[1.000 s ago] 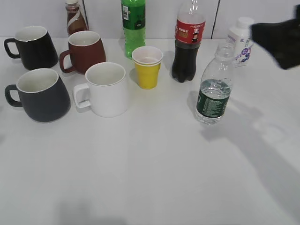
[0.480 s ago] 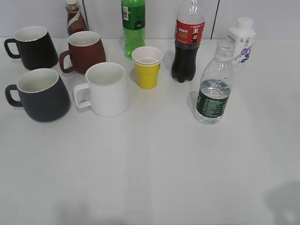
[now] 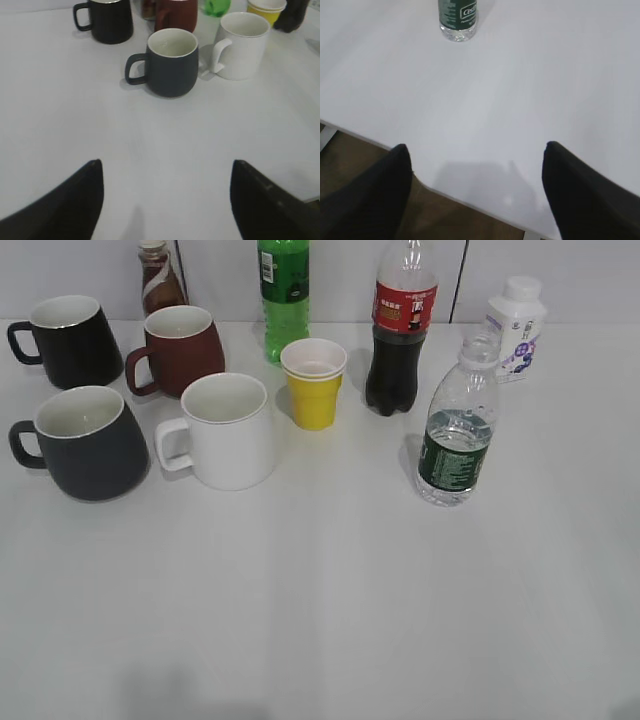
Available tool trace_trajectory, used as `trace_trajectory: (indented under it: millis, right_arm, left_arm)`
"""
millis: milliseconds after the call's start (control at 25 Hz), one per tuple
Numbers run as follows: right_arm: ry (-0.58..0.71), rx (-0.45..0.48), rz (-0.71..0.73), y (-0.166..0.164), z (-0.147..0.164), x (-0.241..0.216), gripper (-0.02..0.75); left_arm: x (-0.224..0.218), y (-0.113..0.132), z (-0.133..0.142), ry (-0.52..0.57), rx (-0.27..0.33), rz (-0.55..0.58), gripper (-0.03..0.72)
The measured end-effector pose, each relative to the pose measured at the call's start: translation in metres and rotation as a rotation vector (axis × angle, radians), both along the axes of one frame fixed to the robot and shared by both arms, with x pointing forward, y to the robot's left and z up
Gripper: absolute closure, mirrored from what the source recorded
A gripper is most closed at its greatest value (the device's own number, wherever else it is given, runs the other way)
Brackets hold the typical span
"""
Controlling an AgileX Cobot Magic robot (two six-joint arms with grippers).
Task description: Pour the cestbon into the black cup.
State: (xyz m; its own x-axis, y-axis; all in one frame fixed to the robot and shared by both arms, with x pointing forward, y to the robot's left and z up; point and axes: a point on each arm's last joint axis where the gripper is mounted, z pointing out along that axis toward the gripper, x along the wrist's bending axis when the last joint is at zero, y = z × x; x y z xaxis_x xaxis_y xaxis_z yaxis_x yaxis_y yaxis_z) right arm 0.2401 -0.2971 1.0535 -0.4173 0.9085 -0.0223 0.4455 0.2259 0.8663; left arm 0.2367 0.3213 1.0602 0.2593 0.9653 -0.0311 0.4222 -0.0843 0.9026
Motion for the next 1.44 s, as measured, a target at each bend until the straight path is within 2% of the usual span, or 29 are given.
trace_trajectory:
  millis: [360,480,600,720,1440]
  right_arm:
    - [-0.031,0.011,-0.021,-0.0013,0.0019,0.0001,0.193]
    - [-0.07,0.032,-0.096,-0.0031,0.0019,-0.0062,0.196]
    - [-0.08,0.026,-0.232,-0.0031,0.0019,-0.0072,0.198]
    - [-0.082,0.022,-0.325,-0.0026,0.0019,-0.0073,0.198]
    - [-0.081,0.028,-0.337,-0.002,0.0019,-0.0074,0.201]
  left_arm:
    - [0.0003,-0.0008,0.0005,-0.01,-0.002,0.001,0.096]
    - [-0.0021,-0.0013,0.0002,-0.009,-0.001,0.127,0.106]
    - [-0.0059,-0.0027,0.0003,-0.01,-0.002,0.321,0.122]
    - [-0.0077,-0.0035,0.0004,-0.011,-0.001,0.419,0.142]
    - [-0.0078,-0.004,0.0003,-0.01,-0.005,0.425,0.26]
